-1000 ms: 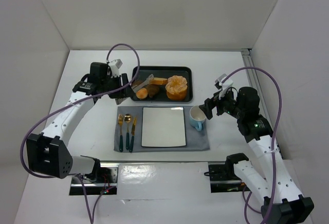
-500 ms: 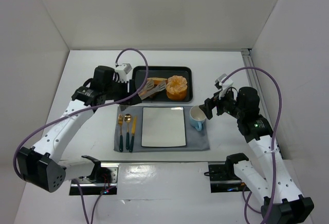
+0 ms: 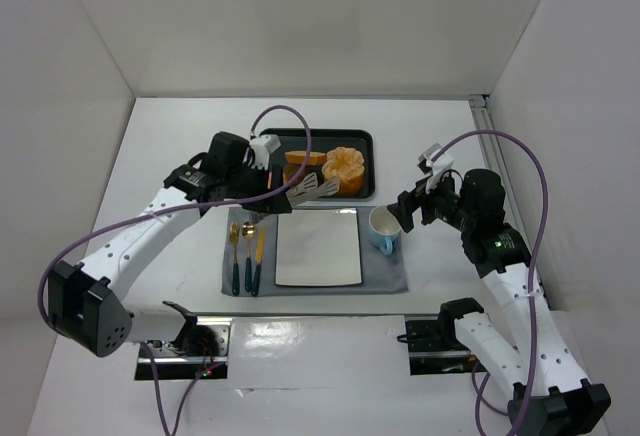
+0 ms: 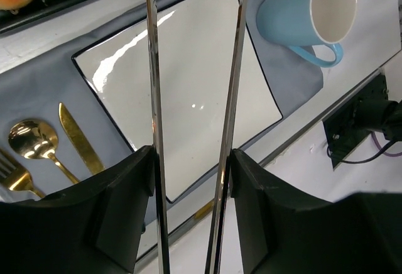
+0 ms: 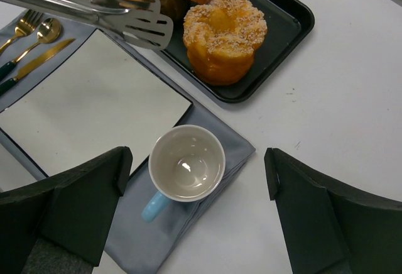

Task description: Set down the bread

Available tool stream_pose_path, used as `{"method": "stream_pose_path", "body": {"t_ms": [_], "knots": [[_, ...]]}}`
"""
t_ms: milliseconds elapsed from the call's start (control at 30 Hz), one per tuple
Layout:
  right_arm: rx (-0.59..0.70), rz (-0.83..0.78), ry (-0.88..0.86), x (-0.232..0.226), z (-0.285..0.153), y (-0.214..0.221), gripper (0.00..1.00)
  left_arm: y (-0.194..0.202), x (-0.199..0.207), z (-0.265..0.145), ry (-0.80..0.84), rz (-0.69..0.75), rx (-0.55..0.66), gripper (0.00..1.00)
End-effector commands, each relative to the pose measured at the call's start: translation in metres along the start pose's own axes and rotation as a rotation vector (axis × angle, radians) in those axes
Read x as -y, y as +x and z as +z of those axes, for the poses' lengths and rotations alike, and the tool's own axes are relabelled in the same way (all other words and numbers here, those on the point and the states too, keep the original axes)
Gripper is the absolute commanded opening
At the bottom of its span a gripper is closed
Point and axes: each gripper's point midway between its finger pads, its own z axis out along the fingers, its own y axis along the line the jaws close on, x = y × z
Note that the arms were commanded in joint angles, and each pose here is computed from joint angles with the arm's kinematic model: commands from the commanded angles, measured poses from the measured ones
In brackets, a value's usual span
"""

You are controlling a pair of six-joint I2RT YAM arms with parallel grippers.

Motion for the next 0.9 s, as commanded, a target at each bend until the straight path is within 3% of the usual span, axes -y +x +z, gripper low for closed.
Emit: {"method": "stream_pose_path", "body": {"t_ms": [0, 333, 867], "knots": [[0.029, -0.023, 0.009, 0.002, 0.001, -0.007, 1.00, -0.026, 0.018, 0.002, 0.031, -0.019, 0.070, 0.63], [0.037, -0.027, 0.011, 0.002, -0.001, -0.009, 1.00, -0.044, 0.019, 0.010, -0.003, -0.137, 0.152, 0.61], [0.054, -0.035, 0.014, 0.001, -0.004, -0.013, 1.00, -0.049, 0.026, 0.031, 0.008, -0.266, 0.125, 0.61]]}}
